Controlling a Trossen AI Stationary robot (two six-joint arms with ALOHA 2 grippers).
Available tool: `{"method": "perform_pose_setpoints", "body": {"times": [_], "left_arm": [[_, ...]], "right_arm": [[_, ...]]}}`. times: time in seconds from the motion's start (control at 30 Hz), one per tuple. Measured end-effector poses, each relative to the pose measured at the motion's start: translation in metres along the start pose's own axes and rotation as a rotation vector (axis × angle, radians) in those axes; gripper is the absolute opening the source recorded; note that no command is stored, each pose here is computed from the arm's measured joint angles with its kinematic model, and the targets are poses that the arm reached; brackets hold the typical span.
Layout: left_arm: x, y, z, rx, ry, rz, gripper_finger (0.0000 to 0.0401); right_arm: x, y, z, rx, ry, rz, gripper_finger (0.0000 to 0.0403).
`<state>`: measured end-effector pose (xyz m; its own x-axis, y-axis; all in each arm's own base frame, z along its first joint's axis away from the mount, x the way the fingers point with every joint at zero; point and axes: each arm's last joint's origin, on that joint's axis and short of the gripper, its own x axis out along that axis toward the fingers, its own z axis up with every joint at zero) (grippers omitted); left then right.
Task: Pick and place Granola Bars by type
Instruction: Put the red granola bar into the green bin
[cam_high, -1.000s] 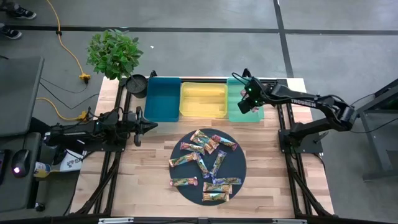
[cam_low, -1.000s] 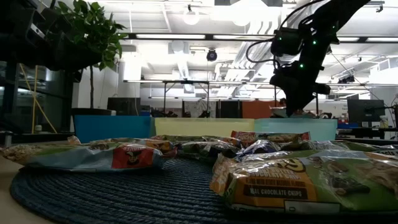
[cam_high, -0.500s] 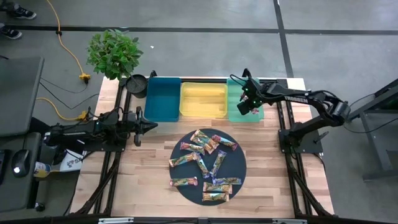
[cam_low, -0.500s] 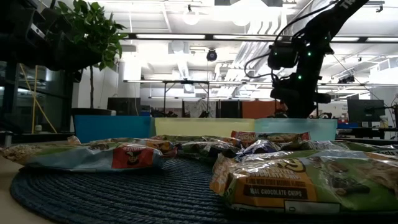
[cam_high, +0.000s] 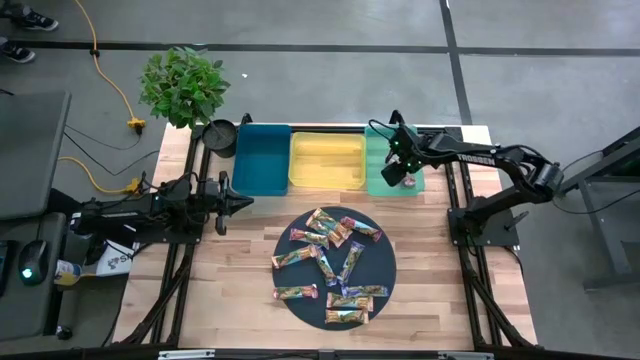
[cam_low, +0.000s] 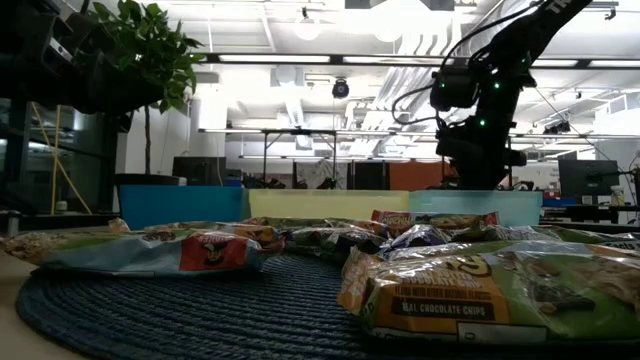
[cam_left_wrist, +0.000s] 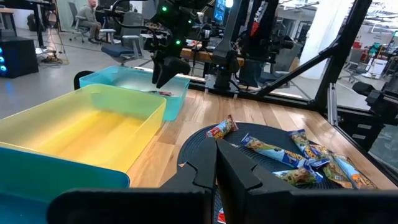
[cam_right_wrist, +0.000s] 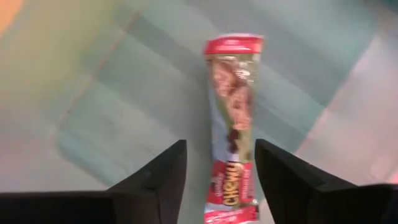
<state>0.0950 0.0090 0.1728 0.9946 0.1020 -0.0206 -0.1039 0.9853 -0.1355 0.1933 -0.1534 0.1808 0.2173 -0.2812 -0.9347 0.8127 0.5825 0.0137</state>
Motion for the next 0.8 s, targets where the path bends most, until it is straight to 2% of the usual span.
{"method": "perform_pose_setpoints", "body": {"times": [0.2, 0.37, 0.5, 0.67, 0.8], "left_arm": [[0.000, 0.000, 0.000, 0.000, 0.000, 0.000, 0.0007], [0.000, 0.000, 0.000, 0.000, 0.000, 0.000, 0.0007], [0.000, 0.000, 0.000, 0.000, 0.000, 0.000, 0.0007], [0.000, 0.000, 0.000, 0.000, 0.000, 0.000, 0.0007], [0.000, 0.000, 0.000, 0.000, 0.000, 0.000, 0.0007]], "right_arm": [[-0.027, 0.010, 0.013, -0.121, -0.105, 0.080, 0.0196], [-0.063, 0.024, 0.022, -0.268, -0.224, 0.177, 0.0206], [-0.094, 0.036, 0.024, -0.331, -0.282, 0.252, 0.0215], [-0.125, 0.058, 0.019, -0.350, -0.291, 0.391, 0.0223], [-0.141, 0.085, 0.006, -0.409, -0.276, 0.493, 0.0225]]}}
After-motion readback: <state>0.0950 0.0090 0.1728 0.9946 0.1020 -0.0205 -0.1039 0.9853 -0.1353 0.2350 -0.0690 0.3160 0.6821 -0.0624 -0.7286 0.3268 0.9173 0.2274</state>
